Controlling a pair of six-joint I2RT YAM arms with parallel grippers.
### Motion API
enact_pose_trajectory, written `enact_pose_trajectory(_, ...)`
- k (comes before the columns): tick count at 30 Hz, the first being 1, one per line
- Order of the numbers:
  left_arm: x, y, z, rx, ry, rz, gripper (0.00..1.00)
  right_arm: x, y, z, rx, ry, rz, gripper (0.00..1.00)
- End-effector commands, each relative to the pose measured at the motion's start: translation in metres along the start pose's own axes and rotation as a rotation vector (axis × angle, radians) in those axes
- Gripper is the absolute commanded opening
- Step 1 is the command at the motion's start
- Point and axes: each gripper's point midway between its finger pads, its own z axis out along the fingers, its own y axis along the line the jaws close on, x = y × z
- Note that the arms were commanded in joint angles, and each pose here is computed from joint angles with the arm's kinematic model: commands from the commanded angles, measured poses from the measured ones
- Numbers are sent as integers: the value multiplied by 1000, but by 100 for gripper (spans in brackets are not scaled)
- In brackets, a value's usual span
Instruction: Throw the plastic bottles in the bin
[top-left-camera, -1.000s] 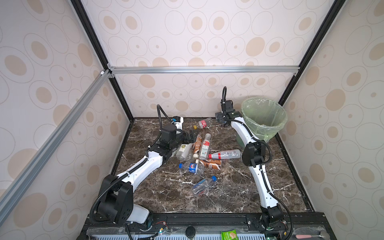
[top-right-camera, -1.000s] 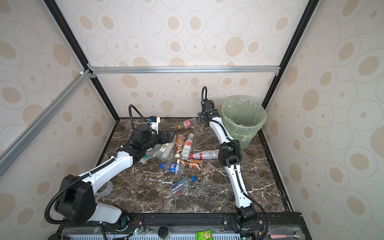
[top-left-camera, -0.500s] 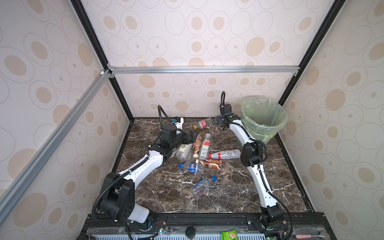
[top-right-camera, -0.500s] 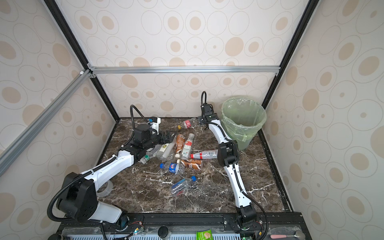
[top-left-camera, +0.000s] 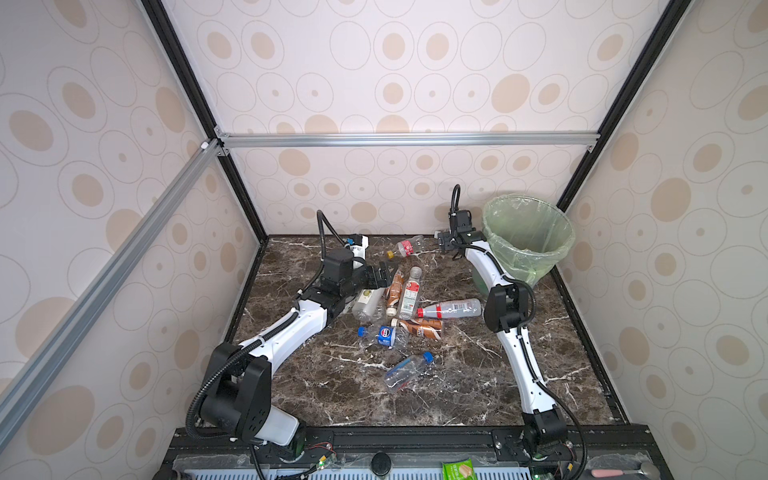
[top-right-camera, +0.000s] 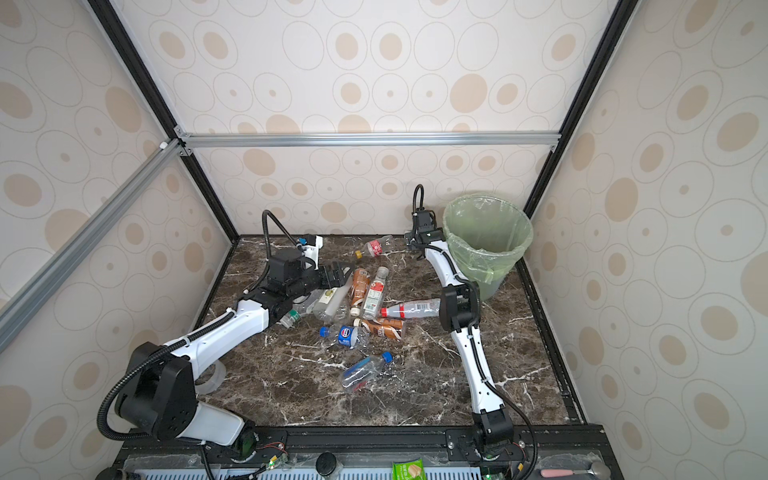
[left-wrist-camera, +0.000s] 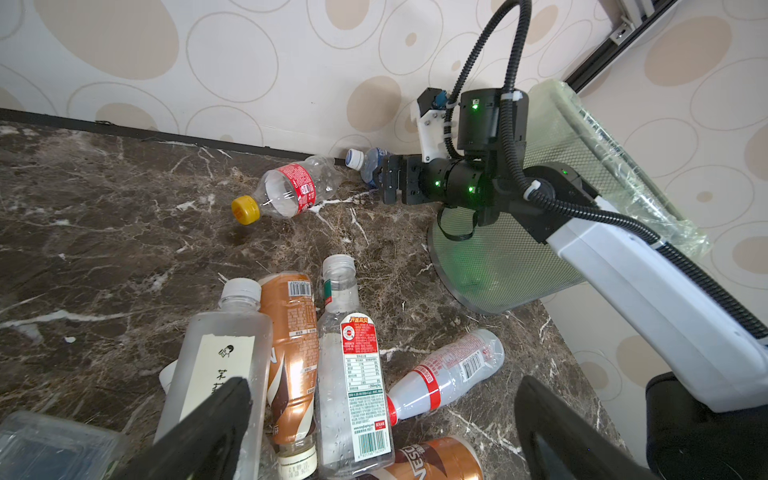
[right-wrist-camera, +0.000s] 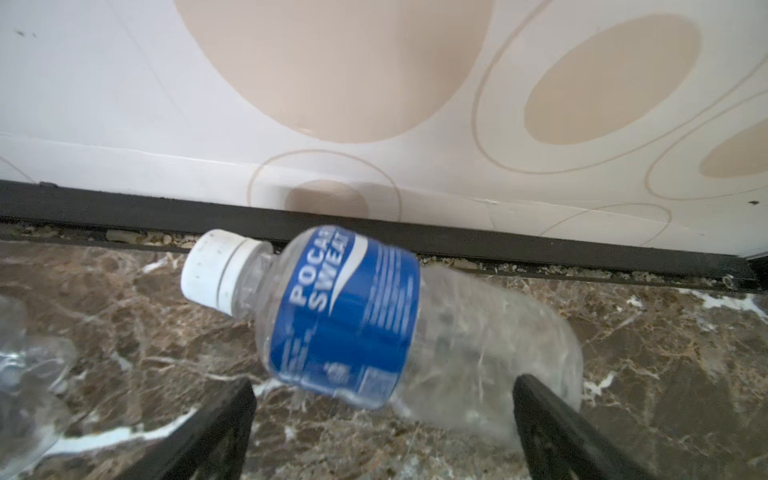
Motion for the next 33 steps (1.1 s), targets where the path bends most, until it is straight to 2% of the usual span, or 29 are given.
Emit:
enact_pose_trajectory(1,-19,-8,0,27,-36,-3,99,2,3,3,-14,5,-3,100)
enact_pose_trajectory(10,-19,-8,0,29,-38,-9,99,11,16,-7,-54,48,-36,99)
enact_pose_trajectory(17,-20,-9,-3,29,-43,-7,99,-10,28,-29,-70,6,-48,99)
enact_pose_trajectory(24,-19,-9,-3,32,-43,-12,99,-44,17,-51,-33,-78,44,100)
enact_pose_trajectory(33,-17,-6,-1,24,-34,-9,99,-49,14,-39,1,-130,149,99)
